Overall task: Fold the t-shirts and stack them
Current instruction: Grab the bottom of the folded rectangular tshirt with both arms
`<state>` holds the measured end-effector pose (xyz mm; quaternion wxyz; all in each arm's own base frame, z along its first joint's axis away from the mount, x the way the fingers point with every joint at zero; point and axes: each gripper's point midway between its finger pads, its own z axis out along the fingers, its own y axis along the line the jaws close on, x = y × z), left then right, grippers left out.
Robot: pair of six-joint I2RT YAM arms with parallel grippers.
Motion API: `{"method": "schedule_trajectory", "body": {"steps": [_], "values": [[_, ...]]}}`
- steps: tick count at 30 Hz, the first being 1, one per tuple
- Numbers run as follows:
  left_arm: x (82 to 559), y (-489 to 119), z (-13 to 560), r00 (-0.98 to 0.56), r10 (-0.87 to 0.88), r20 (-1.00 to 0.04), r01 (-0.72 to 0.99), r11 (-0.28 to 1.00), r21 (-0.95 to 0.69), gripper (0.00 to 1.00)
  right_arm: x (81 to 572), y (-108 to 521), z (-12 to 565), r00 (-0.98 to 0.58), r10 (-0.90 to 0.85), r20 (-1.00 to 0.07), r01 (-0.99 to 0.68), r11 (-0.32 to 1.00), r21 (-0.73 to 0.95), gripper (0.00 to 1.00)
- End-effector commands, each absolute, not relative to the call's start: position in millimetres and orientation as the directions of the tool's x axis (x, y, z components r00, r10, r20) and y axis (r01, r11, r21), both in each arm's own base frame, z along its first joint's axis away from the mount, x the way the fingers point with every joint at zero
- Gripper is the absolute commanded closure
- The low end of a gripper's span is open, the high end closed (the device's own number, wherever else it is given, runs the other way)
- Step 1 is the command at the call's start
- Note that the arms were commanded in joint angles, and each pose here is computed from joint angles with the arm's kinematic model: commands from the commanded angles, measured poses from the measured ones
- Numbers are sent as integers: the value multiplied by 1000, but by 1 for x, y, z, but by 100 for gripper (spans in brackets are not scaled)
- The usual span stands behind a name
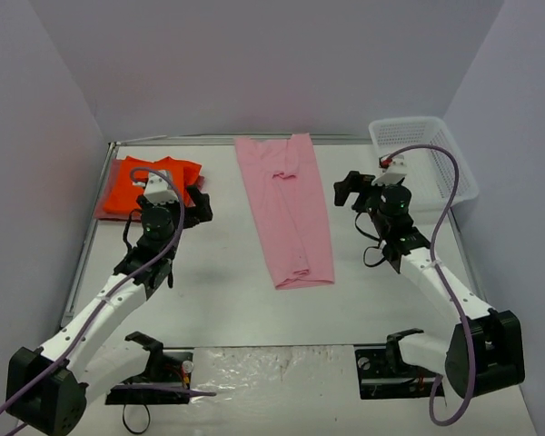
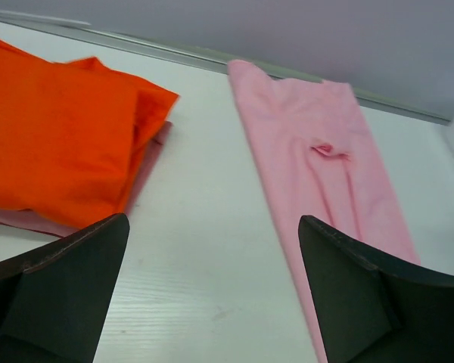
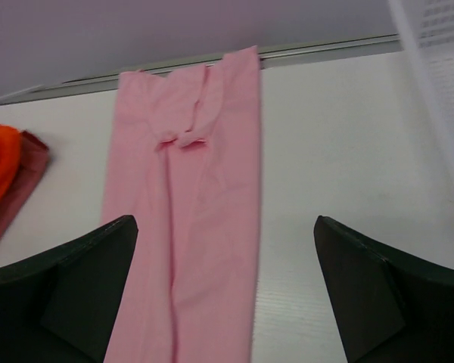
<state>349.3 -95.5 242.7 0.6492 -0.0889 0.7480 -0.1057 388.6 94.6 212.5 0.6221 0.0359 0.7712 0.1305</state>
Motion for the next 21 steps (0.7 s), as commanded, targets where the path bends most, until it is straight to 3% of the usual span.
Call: {"method": "schedule_trajectory", "body": {"steps": [1, 6, 8, 10, 16, 21], "values": [[331, -142, 234, -292, -387, -875, 162, 881, -444, 6, 369, 147, 206, -388, 358, -849, -352, 794, 496, 0], [312, -156, 234, -325, -413, -851, 248, 831, -498, 6, 370, 150, 151, -574, 443, -689, -234, 717, 657, 0], [308, -160, 246, -269, -469, -842, 318, 781, -537, 6, 371, 140, 157, -517, 485, -705, -212, 726, 655, 0], [301, -168, 212, -345, -509, -789, 310, 731, -608, 6, 363, 136, 155, -501, 512, -697, -190, 721, 666, 0], [309, -188, 190, -465, -539, -702, 329, 631, -703, 6, 355, 130, 147, -593, 383, -708, -169, 801, 574, 0], [301, -172, 204, -327, -533, -781, 373, 686, -624, 6, 346, 129, 141, -600, 392, -697, -164, 793, 586, 0]]}}
